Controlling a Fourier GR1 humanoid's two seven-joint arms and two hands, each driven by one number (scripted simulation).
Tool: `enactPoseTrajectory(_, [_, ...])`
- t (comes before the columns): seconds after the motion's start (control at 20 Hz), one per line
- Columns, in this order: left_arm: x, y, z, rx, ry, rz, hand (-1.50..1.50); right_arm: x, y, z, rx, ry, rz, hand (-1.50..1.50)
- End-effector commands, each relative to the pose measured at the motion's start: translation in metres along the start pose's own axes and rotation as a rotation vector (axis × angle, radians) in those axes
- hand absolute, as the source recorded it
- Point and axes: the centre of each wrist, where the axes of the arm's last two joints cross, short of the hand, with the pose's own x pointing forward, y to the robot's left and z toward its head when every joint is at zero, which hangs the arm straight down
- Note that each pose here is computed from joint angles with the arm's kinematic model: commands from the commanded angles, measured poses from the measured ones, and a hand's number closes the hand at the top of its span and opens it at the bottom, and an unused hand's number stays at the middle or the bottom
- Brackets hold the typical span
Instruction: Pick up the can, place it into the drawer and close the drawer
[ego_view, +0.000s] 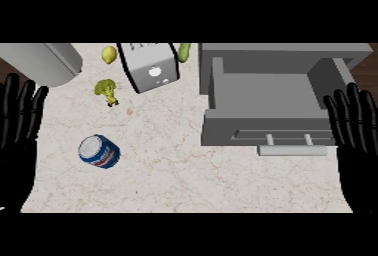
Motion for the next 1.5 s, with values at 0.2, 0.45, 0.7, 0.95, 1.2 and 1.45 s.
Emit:
enactPoseTrajectory(0.2, [-0.006,-0.022,-0.011,-0.653,-0.054,0.399,-1.5,0.001,0.01,-0.007,0.057,-0.022,-0.027,-1.5])
enactPoseTrajectory(0.45, [-0.028,0.04,-0.002,-0.915,0.242,0.279,-1.5,-0.019,-0.021,0.02,-0.171,0.246,0.042,-1.5])
enactPoseTrajectory(0.7, [-0.031,0.132,-0.014,-0.989,0.26,0.357,-1.5,-0.013,-0.038,0.037,-0.203,0.269,0.056,-1.5])
enactPoseTrajectory(0.95, [-0.044,0.179,-0.042,-1.033,0.254,0.379,-1.5,-0.01,-0.058,0.05,-0.175,0.288,0.058,-1.5])
enactPoseTrajectory(1.2, [-0.037,0.215,-0.056,-1.024,0.277,0.382,-1.5,-0.013,-0.072,0.053,-0.21,0.265,0.047,-1.5])
enactPoseTrajectory(1.45, [-0.046,0.223,-0.056,-1.003,0.358,0.433,-1.5,-0.015,-0.094,0.068,-0.205,0.306,0.05,-1.5])
